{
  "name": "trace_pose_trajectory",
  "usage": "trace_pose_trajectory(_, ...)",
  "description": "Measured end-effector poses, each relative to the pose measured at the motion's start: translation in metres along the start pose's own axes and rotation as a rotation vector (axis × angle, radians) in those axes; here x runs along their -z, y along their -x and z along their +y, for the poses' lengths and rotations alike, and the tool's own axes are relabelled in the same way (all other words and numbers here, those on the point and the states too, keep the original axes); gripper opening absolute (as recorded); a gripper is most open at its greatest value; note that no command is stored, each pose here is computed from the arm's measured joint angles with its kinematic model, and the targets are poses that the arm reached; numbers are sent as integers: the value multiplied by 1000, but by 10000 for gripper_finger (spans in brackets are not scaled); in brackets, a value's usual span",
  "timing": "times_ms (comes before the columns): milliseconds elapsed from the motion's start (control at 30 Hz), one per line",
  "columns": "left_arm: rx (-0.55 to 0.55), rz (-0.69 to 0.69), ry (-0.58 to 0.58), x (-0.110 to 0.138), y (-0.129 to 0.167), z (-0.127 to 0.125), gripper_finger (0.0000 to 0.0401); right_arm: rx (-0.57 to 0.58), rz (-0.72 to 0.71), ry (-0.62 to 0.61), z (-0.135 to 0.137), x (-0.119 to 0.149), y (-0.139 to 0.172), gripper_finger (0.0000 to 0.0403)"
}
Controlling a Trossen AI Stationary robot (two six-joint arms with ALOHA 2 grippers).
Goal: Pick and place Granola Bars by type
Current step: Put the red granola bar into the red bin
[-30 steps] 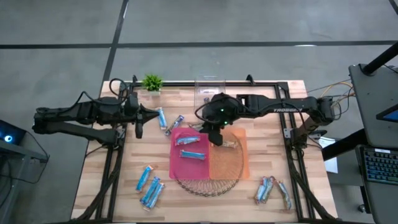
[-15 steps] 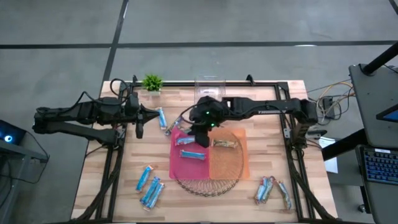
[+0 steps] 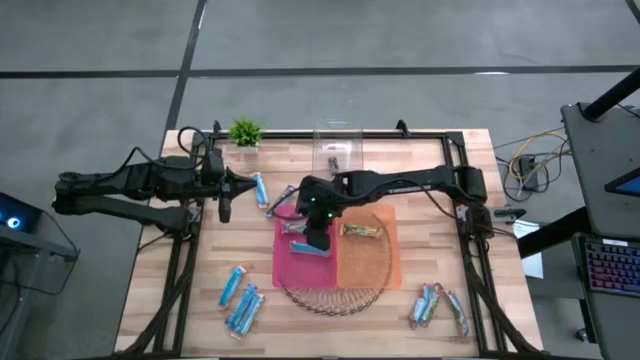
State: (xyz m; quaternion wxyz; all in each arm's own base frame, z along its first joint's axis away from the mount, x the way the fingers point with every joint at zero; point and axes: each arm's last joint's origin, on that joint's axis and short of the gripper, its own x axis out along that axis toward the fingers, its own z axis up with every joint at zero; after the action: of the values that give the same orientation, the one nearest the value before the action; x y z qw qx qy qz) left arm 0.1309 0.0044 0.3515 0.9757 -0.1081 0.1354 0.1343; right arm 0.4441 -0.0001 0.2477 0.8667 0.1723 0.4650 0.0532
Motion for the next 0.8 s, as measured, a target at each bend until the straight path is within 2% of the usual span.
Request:
trace_pose_trajectory(267, -2, 6, -1, 1, 0, 0, 0, 22, 97, 15, -9, 7, -27, 54)
trace_pose_trajectory(800, -2, 7, -1, 1, 0, 0, 0, 29, 150, 100, -11, 12, -27, 54)
